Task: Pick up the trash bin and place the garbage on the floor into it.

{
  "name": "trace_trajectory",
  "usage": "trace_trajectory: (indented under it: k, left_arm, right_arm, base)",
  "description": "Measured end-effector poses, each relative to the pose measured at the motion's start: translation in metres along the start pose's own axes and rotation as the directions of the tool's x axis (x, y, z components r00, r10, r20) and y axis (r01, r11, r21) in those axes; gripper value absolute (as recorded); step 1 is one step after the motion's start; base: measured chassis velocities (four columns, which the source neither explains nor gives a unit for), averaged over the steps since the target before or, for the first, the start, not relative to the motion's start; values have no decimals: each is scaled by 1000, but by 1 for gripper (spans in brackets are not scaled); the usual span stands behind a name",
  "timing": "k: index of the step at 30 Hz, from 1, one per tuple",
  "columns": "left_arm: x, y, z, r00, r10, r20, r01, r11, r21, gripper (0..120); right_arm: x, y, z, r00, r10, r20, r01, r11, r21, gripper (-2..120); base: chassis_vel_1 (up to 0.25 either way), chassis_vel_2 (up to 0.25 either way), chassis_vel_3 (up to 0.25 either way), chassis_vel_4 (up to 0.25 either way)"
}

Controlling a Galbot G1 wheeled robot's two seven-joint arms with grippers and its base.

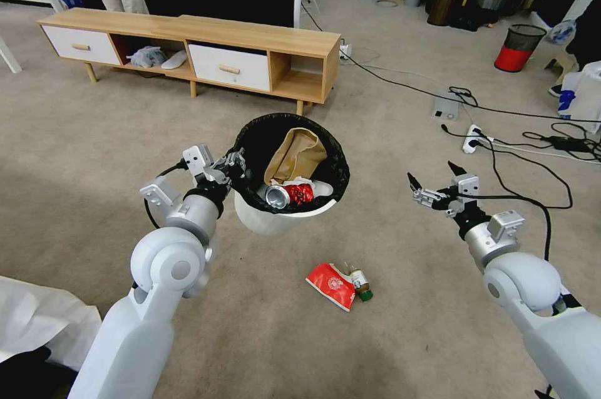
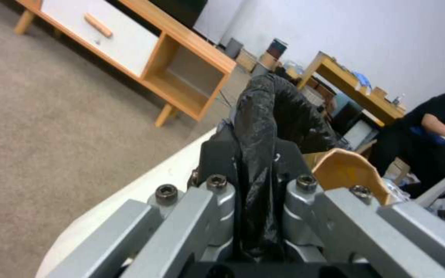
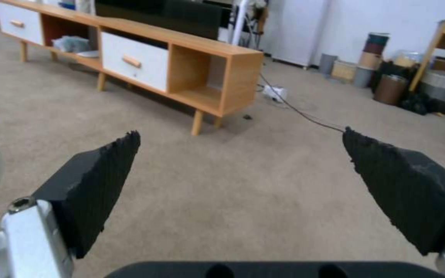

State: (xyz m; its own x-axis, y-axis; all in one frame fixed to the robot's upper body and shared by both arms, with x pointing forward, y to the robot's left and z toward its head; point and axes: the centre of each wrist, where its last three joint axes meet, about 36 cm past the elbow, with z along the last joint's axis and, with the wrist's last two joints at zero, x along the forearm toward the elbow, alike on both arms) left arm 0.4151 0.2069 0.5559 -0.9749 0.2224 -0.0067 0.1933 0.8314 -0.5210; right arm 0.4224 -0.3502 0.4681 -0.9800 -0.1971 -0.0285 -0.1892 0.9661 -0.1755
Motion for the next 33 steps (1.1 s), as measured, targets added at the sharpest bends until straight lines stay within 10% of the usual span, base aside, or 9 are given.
trace_trajectory:
  k: [33]
  left_arm:
    - [1,-1,0,1000,-12,28,12,1000,3,7]
  right_arm:
    - [-1,3,10,994,-104,18,104,994,-8,100]
  base:
    - [1,1,1,2]
